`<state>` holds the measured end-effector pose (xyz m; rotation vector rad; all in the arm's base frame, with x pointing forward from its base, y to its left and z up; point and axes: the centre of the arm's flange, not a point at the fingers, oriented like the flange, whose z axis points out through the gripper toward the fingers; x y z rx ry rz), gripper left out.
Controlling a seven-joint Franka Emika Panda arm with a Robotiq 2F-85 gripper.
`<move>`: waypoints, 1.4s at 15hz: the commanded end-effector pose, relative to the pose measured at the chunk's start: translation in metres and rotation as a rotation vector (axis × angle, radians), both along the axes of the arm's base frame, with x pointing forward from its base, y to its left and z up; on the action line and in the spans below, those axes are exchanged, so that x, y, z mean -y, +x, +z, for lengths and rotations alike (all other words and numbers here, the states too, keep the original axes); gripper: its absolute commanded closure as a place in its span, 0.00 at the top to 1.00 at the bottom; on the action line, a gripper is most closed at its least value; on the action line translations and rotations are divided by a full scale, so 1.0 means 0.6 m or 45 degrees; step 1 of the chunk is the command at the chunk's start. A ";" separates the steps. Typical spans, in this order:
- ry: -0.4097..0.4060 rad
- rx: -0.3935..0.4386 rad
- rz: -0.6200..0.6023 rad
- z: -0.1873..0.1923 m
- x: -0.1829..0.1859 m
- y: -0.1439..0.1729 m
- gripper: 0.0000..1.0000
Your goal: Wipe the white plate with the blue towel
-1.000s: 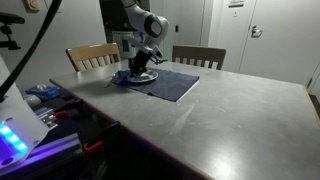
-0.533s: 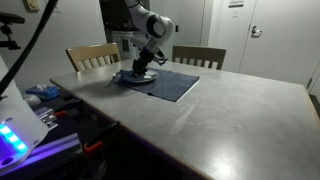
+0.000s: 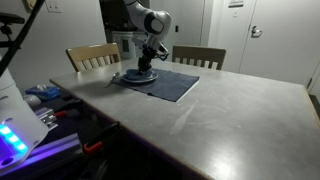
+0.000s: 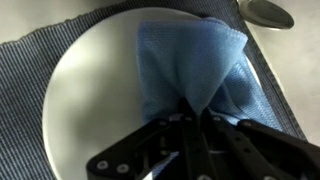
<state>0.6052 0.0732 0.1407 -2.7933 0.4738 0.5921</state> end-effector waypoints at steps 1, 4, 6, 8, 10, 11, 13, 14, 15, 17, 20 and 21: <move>0.022 0.125 0.098 -0.021 -0.013 0.003 0.02; 0.145 0.105 0.299 -0.023 -0.026 0.003 0.02; 0.213 0.067 0.413 -0.027 -0.030 -0.004 0.02; 0.242 -0.011 0.456 -0.034 -0.027 -0.017 0.02; 0.185 -0.135 0.359 -0.041 -0.016 -0.034 0.02; 0.149 -0.177 0.284 -0.043 -0.009 -0.041 0.02; 0.077 -0.198 0.136 -0.043 0.007 -0.051 0.02; 0.046 -0.209 0.071 -0.042 0.013 -0.052 0.02; 0.017 -0.220 0.003 -0.041 0.018 -0.052 0.02; -0.047 -0.254 -0.119 -0.040 0.028 -0.053 0.02; -0.178 -0.307 -0.276 -0.036 0.048 -0.055 0.02; -0.223 -0.322 -0.327 -0.034 0.054 -0.056 0.02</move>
